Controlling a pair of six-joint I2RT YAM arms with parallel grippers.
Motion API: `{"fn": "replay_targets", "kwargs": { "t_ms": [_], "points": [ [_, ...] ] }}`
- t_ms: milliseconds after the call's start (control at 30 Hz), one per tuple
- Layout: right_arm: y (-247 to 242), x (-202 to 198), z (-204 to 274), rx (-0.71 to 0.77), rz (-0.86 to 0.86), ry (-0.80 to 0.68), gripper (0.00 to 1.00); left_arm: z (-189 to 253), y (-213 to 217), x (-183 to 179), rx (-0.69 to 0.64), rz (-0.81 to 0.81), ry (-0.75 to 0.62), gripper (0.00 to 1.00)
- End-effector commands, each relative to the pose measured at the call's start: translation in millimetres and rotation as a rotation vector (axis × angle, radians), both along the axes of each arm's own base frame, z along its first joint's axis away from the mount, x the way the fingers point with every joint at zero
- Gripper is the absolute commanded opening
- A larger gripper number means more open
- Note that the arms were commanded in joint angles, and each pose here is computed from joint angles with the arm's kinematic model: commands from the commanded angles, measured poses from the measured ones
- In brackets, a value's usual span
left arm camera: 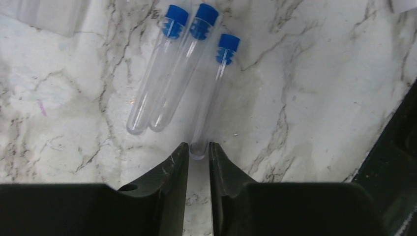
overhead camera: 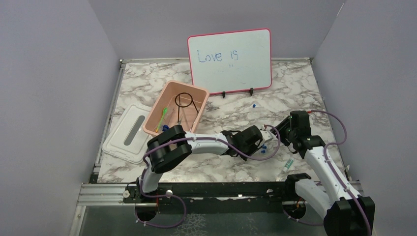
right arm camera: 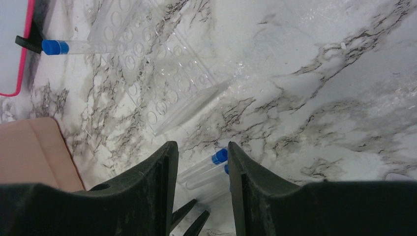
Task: Organize the chemistry lab equipment
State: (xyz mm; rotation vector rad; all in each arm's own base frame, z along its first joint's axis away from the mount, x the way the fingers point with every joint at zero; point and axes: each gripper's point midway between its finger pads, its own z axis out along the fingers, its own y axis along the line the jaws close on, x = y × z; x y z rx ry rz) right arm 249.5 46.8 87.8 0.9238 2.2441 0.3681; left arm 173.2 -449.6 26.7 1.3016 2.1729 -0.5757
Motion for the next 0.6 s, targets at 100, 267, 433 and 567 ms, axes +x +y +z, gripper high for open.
{"fn": "replay_targets", "kwargs": {
  "t_ms": [100,267,433,567],
  "points": [
    [-10.2,-1.5,-1.5,-0.04,-0.03,0.007,0.46,16.6,-14.1,-40.8,-0.121,-0.171,0.129,0.24],
    [-11.7,-1.9,-6.4,-0.039,-0.041,0.023,0.46,13.6,-14.8,-21.7,-0.102,-0.081,0.067,0.35],
    [-17.3,-2.1,-14.7,-0.042,-0.058,0.053,0.46,3.6,-18.0,-19.2,-0.089,-0.086,0.058,0.36],
    [-23.9,-0.6,-20.0,-0.034,-0.08,0.067,0.46,1.1,-20.6,-27.2,-0.093,-0.131,0.083,0.33]
  ]
}}
